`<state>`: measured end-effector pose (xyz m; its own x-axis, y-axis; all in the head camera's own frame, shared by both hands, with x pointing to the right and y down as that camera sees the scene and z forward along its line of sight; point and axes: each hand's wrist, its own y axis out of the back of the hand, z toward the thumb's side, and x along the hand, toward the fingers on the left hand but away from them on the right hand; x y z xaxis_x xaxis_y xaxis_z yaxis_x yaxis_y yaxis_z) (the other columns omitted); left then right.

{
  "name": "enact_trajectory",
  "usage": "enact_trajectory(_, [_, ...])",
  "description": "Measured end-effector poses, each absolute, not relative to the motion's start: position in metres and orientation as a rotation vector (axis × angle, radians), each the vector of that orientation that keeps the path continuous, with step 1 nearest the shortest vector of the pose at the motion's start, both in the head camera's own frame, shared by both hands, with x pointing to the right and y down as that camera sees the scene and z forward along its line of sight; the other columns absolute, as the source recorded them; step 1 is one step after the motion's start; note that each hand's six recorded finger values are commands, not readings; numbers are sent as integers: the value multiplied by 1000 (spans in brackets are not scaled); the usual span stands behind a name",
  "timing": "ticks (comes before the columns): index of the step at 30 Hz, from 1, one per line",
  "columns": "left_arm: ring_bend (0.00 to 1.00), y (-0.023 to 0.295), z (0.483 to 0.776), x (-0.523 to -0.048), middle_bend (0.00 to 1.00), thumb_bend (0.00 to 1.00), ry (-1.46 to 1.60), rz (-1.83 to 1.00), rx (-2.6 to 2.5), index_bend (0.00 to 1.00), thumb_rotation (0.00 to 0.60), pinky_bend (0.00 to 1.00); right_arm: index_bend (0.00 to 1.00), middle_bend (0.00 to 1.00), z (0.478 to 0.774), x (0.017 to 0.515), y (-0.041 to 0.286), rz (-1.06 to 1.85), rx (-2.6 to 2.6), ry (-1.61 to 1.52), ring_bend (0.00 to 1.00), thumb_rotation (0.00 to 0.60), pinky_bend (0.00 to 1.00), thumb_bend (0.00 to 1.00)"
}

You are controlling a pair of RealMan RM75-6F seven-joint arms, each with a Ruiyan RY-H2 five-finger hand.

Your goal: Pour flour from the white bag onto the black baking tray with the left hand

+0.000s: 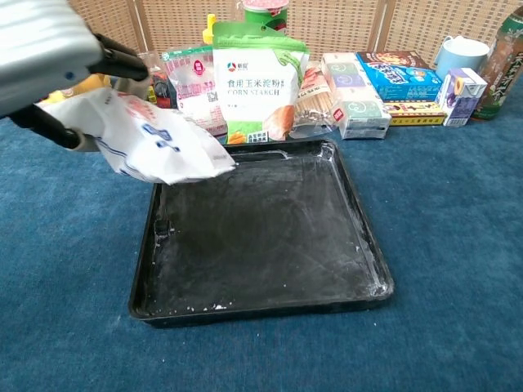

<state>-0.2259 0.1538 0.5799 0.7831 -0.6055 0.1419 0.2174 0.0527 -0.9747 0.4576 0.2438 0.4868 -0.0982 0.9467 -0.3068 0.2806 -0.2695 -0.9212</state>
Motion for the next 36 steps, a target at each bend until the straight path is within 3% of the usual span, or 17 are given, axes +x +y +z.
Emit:
enact_trajectory(9, [758,163,575,-176,794,452,79,-436,-1061,893,600,716,10,0,487,459,243,1401,-1565,-1365,1,600,0,17])
enact_trajectory(18, [758,183,589,-155,795,437,-166,-286,-778,901,600,717,10,0,485,460,244,1394,-1570,-1371,0,600,0,17])
enact_trajectory(22, [764,182,587,-156,794,437,-150,-291,-780,901,600,779,10,0,485,461,243,1398,-1566,-1375,1,600,0,17])
enact_trajectory(27, [821,176,578,-159,837,460,-80,-306,-806,900,600,832,10,0,486,460,244,1402,-1565,-1367,1,600,0,17])
enact_trajectory(36, [950,176,584,-168,917,587,-125,-307,-764,913,600,912,10,0,487,457,245,1400,-1567,-1358,0,600,0,17])
